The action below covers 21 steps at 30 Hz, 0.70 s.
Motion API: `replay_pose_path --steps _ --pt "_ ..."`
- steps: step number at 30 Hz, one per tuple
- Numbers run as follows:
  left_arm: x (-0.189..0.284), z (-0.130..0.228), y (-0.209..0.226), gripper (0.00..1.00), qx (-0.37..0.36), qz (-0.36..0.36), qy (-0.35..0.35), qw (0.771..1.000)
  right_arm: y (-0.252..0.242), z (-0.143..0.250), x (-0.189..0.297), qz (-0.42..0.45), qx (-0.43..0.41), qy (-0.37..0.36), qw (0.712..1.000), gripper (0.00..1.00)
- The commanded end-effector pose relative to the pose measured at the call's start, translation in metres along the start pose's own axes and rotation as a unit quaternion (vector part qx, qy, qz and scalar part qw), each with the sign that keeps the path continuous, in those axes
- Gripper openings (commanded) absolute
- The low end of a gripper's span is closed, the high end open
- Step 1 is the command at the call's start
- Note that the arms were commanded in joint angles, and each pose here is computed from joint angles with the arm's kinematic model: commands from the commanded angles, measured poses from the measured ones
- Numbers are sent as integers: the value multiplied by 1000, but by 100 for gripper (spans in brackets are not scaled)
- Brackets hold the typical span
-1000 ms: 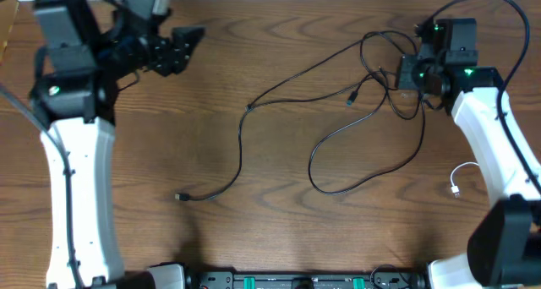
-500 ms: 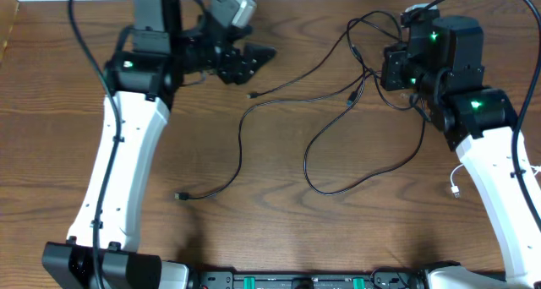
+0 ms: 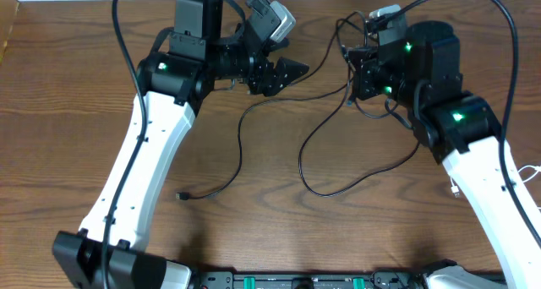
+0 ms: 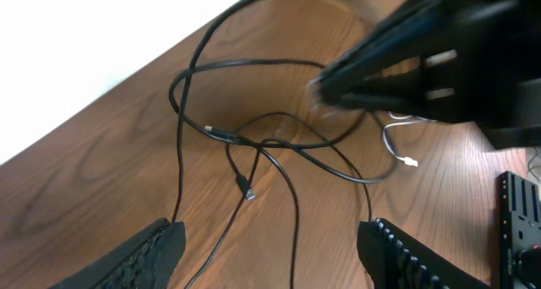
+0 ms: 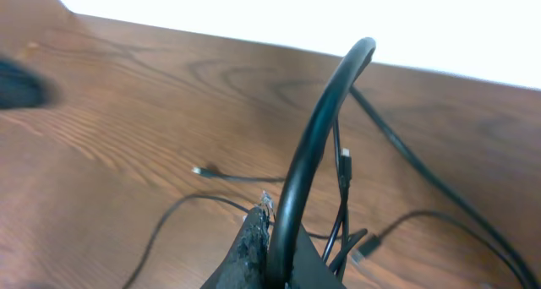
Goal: Untangle cables
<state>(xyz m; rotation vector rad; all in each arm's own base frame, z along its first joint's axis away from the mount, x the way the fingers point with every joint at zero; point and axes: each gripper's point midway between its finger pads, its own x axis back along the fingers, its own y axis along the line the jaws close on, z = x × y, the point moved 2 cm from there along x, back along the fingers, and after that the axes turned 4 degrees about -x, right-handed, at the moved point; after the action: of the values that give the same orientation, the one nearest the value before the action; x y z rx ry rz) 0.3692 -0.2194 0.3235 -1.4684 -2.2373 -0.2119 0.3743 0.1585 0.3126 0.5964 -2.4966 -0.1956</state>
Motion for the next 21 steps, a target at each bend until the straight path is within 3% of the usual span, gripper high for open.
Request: replay_pose_path --steps 1,10,21 --pt "-6 0 6 71 1 6 -1 1000 14 -18 31 -17 14 -43 999 1" --pt "-12 -1 -1 70 0 44 -12 999 41 -35 81 -73 35 -95 992 1" --pt "-11 -15 -29 71 -14 128 -52 990 63 -37 93 -141 35 -99 984 1"
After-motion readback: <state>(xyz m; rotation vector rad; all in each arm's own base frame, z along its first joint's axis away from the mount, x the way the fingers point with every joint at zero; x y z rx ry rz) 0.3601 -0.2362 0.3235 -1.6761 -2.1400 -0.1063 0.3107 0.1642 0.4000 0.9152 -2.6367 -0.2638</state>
